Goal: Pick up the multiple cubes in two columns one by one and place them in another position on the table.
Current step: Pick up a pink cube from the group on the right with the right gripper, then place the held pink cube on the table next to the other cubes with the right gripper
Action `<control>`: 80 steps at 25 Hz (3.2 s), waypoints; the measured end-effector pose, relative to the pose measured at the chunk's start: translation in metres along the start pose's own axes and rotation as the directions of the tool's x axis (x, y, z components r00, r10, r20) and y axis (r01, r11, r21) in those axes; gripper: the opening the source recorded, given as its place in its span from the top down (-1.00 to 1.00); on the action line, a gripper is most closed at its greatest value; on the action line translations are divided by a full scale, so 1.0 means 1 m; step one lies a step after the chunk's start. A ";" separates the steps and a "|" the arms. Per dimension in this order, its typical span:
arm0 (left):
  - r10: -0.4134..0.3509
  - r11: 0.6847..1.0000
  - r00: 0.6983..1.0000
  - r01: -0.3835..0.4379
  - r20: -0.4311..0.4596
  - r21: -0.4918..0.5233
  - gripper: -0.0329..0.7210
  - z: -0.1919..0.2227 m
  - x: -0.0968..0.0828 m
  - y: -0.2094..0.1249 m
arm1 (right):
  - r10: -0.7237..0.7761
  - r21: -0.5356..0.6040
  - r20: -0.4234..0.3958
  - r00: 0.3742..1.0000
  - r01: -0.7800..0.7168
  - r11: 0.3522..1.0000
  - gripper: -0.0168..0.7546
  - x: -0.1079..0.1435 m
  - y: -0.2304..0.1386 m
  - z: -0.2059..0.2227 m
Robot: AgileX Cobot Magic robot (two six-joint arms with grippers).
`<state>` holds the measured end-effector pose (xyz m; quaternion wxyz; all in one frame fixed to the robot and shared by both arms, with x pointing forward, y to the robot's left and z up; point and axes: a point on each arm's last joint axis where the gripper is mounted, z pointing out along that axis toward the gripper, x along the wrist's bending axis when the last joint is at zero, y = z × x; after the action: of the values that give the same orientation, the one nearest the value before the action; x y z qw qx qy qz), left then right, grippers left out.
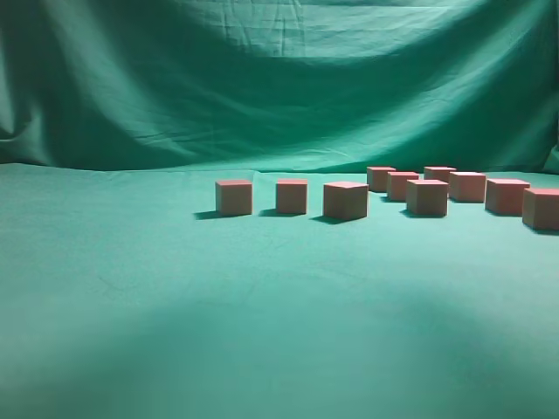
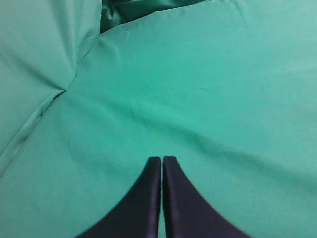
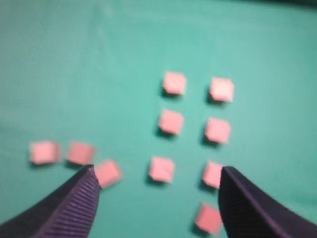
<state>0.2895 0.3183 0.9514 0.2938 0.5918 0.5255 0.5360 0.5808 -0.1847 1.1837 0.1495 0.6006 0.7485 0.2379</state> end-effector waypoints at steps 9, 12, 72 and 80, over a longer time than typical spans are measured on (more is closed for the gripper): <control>0.000 1.000 1.000 0.000 0.000 0.000 0.91 0.000 0.000 0.000 | 0.064 0.285 0.106 0.992 -0.092 0.954 -0.14 -0.039 -0.080 0.092; 0.000 1.000 1.000 0.000 0.000 0.000 0.91 0.000 0.000 0.000 | 0.096 0.270 0.112 0.989 -0.123 0.955 -0.14 -0.042 -0.099 0.115; 0.000 1.000 1.000 0.000 0.000 0.000 0.91 0.000 0.000 0.000 | -0.014 0.309 -0.212 0.977 0.081 0.948 0.30 0.189 -0.085 0.211; 0.000 1.000 1.000 0.000 0.000 0.000 0.91 0.000 0.000 0.000 | 0.017 0.273 -0.193 0.981 0.037 0.961 0.30 0.190 -0.084 0.224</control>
<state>0.2895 0.3183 0.9514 0.2938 0.5918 0.5255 0.5360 0.5809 0.0255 0.9613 -0.0078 0.5858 0.7883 0.1878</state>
